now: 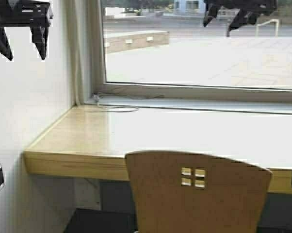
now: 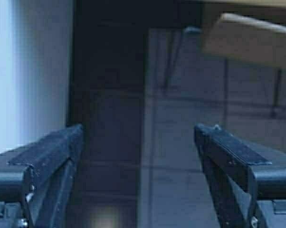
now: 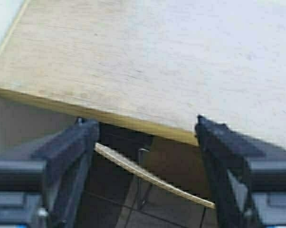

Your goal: Push the chairs under the table

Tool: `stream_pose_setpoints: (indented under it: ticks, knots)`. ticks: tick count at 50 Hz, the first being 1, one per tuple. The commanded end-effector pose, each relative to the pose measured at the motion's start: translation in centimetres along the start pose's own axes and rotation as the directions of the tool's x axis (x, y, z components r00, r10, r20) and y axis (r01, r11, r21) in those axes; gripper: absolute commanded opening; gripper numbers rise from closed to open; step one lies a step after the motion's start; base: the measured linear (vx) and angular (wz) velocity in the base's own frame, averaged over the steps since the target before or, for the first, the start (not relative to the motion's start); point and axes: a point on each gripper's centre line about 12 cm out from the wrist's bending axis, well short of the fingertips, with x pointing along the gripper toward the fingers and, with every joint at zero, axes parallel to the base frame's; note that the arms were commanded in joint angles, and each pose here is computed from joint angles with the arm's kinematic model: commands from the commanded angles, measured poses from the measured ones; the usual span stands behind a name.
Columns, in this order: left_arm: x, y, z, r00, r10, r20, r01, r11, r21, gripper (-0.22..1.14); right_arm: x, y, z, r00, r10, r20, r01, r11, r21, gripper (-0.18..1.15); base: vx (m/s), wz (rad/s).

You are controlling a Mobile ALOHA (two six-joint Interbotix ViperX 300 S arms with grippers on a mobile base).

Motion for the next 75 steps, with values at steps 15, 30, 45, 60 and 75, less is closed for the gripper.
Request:
stream_pose_setpoints:
  ticks: [15, 30, 45, 60, 75]
  knots:
    - [-1.3, -0.6, 0.9, 0.988, -0.013, 0.152, -0.003, 0.995, 0.104, 0.99, -1.8, 2.4, -0.4, 0.998, 0.062, 0.023, -0.059, 0.993, -0.105, 0.94, -0.03, 0.56]
    - [-2.2, -0.9, 1.1, 0.980, -0.032, 0.196, 0.013, 0.995, 0.097, 0.99, -1.3, 2.3, -1.5, 0.998, 0.056, -0.009, -0.057, 0.992, -0.110, 0.94, -0.14, 0.29]
    - [-2.4, -1.0, 1.3, 0.978, -0.035, 0.207, 0.015, 0.995, 0.095, 0.99, -1.0, 2.3, -1.4, 0.998, 0.056, -0.010, -0.057, 0.992, -0.110, 0.94, -0.20, 0.09]
    - [-2.5, -0.9, 1.1, 0.976, -0.036, 0.214, 0.016, 0.995, 0.094, 0.99, -1.2, 2.6, 0.7, 0.997, 0.065, 0.044, -0.060, 0.993, -0.102, 0.94, -0.31, -0.01]
    - [-2.0, -1.0, 1.3, 0.977, -0.037, 0.208, 0.017, 0.996, 0.092, 0.99, -0.6, 2.2, -0.3, 0.999, 0.053, 0.012, -0.052, 0.994, -0.097, 0.94, -0.34, 0.10]
